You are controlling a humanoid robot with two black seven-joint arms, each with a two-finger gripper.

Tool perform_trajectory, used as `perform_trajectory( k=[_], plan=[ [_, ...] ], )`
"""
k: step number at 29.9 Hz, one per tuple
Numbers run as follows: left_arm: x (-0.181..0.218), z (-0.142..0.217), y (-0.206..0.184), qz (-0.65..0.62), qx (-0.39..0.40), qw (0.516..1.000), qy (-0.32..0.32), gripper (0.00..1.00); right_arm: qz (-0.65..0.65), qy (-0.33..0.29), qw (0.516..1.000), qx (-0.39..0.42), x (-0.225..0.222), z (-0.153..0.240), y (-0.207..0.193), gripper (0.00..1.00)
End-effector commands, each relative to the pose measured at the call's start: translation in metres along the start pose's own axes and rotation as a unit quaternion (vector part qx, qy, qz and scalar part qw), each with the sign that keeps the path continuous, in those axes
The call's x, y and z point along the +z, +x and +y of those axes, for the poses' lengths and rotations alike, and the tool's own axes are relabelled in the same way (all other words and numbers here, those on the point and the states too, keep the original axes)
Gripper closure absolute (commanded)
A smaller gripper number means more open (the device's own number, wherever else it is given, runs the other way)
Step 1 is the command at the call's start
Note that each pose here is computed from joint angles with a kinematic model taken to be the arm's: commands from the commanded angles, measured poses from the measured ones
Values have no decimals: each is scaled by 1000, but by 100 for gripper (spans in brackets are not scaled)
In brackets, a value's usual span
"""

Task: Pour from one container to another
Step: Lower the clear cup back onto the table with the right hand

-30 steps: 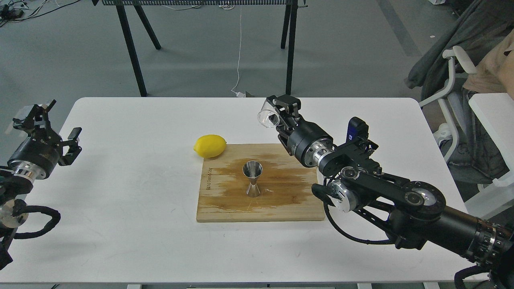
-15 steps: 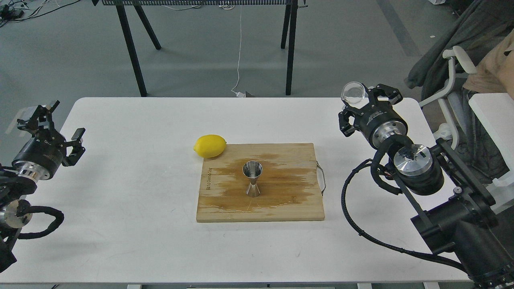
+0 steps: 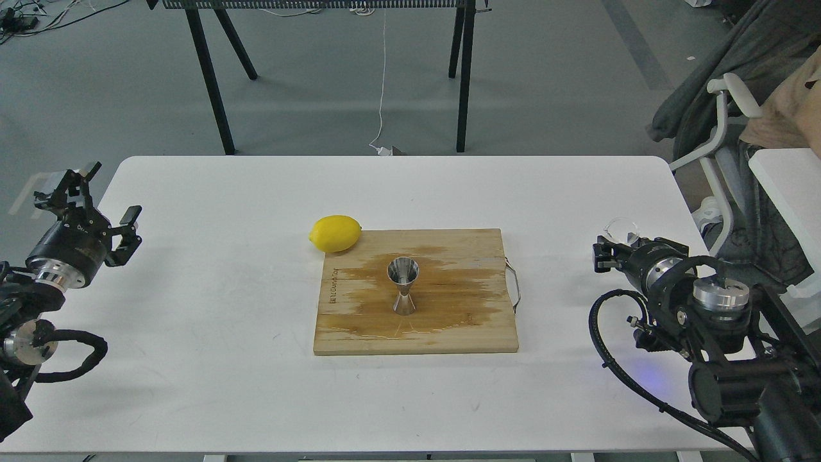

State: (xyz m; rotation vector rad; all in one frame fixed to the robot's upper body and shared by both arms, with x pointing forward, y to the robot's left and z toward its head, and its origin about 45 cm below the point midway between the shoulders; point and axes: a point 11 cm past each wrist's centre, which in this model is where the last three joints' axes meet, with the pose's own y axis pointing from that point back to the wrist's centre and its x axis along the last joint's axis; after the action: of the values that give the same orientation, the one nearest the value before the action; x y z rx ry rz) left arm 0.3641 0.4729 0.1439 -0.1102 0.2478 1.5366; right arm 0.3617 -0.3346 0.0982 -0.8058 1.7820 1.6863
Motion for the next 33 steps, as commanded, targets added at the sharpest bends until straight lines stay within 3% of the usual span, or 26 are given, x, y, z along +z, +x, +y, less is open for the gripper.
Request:
perform_trajectory(
  k=[1, 33],
  plan=[
    [-1, 0, 0, 1, 0, 1000, 1, 1, -6, 7, 1000, 17, -5, -4, 10, 60],
    [0, 0, 1, -1, 0, 1000, 0, 1, 18, -14, 999, 37, 17, -10, 23, 52]
  ],
)
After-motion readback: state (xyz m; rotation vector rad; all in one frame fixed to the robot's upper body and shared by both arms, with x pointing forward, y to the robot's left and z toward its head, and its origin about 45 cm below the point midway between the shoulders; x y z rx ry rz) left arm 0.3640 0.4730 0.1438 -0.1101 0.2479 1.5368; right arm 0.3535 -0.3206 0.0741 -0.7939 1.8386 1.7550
